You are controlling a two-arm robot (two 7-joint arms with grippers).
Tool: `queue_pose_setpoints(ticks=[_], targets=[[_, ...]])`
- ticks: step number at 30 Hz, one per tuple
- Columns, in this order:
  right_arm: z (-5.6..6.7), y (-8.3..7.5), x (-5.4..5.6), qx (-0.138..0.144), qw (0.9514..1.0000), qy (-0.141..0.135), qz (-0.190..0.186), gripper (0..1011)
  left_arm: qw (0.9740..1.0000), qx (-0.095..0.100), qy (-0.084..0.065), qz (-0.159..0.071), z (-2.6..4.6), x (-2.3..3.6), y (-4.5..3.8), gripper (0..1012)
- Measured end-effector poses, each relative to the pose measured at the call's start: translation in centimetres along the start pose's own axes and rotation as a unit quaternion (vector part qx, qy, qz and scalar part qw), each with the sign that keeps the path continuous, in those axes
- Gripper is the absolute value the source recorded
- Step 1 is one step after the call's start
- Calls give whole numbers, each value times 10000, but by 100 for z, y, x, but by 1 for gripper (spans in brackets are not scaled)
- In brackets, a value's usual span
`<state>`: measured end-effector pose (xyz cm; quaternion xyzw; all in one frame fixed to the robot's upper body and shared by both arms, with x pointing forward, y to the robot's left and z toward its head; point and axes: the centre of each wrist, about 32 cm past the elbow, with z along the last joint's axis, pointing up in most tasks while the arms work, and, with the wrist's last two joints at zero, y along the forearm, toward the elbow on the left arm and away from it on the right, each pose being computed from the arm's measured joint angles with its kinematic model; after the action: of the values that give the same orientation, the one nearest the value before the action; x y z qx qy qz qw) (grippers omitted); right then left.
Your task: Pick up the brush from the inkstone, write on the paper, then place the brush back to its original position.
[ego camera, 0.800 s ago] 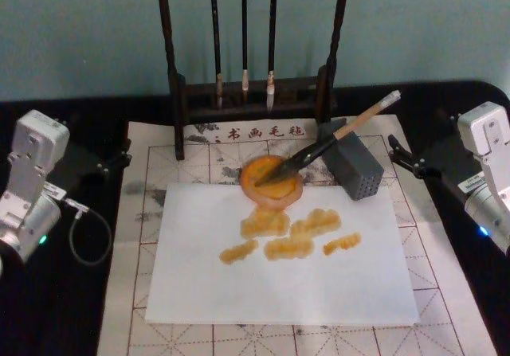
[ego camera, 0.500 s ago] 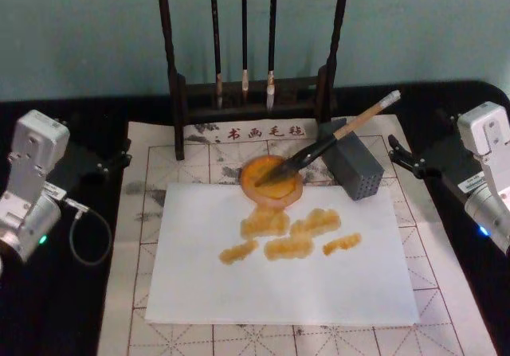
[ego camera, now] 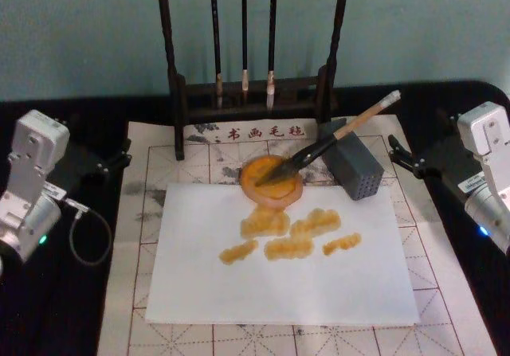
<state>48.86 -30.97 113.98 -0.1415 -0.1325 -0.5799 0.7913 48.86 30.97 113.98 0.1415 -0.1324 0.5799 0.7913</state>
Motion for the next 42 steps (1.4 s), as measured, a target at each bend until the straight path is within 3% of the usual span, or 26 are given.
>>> queue_pose_setpoints(ticks=[42], targets=[[0,0,0,0,10000,0,0,1002,10000,0,0,0,0,0,0,1001]])
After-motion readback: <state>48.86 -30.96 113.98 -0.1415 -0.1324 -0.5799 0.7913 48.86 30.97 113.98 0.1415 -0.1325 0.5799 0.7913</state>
